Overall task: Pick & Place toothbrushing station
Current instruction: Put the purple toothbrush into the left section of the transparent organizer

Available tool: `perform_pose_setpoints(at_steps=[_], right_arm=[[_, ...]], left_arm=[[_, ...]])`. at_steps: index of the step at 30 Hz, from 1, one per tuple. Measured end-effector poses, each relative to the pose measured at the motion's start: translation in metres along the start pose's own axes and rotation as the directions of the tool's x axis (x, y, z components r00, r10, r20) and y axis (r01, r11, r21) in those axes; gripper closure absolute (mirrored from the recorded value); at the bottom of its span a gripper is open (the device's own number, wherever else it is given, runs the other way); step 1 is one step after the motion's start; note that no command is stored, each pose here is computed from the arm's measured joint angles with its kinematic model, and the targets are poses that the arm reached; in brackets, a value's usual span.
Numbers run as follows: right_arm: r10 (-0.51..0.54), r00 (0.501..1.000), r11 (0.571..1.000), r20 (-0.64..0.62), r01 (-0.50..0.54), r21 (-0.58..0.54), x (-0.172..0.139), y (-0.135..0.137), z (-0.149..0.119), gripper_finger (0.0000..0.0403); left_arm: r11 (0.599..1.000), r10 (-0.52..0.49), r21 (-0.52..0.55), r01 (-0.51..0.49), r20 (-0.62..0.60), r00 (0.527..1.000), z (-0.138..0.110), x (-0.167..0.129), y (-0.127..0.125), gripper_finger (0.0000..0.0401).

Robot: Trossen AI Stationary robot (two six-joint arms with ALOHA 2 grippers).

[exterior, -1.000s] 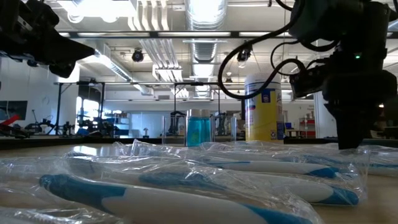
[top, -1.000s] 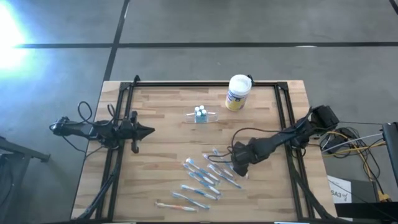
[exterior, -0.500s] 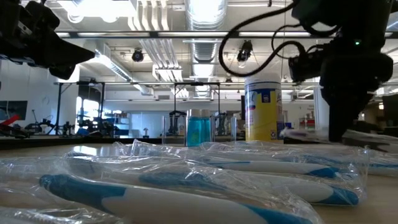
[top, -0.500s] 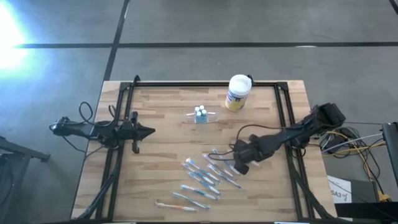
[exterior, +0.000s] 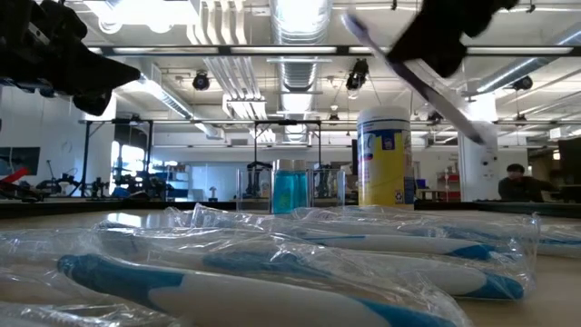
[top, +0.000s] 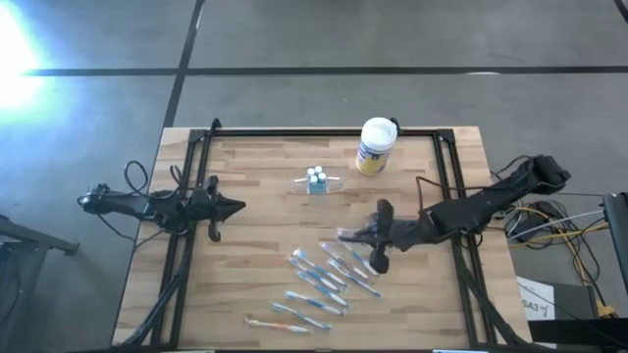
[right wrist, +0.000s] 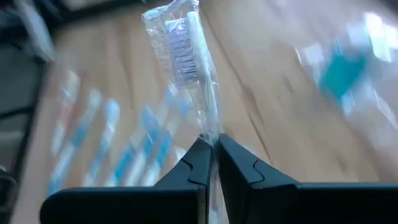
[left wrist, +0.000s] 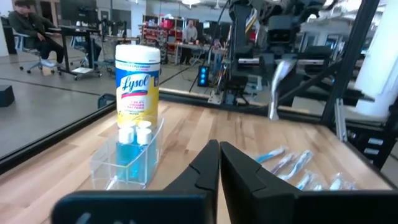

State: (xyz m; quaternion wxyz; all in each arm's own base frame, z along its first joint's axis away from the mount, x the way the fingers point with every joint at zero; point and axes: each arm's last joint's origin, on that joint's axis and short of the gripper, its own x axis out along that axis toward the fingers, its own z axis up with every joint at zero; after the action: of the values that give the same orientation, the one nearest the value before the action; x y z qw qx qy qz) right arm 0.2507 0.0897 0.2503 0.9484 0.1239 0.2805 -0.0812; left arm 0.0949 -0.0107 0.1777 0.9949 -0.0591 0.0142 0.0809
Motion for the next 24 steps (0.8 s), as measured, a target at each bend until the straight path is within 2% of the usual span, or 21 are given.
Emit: perform_pose_setpoints(at_steps=[3, 11, 14, 17, 24], right_arm=[[0.054, 0.991, 0.994, 0.12, -0.042, -0.1, 0.006, 0.006, 0.011, 0.039], [0.098, 0.952, 0.956, 0.289, -0.009, -0.294, 0.056, 0.008, 0.017, 0.039], [0.142, 0.942, 0.95, 0.302, -0.044, -0.309, 0.072, 0.003, 0.018, 0.039], [0.12, 0.943, 0.955, 0.311, -0.024, -0.296, 0.082, -0.007, 0.019, 0.0392], [0.137, 0.928, 0.961, 0.346, -0.041, -0.273, 0.086, -0.023, 0.031, 0.0392]], left_arm=[[1.0, -0.005, -0.015, 0.005, 0.03, 1.0, -0.007, 0.005, -0.001, 0.0366], [1.0, -0.016, -0.021, 0.017, 0.047, 0.999, -0.008, 0.015, -0.005, 0.0288], [0.998, -0.048, -0.031, 0.051, 0.097, 0.994, -0.003, 0.017, -0.008, 0.0254], [0.996, -0.091, -0.011, 0.093, 0.12, 0.989, 0.0, 0.019, -0.01, 0.0229], [0.995, -0.095, 0.037, 0.092, 0.112, 0.989, 0.008, 0.029, -0.015, 0.0218]])
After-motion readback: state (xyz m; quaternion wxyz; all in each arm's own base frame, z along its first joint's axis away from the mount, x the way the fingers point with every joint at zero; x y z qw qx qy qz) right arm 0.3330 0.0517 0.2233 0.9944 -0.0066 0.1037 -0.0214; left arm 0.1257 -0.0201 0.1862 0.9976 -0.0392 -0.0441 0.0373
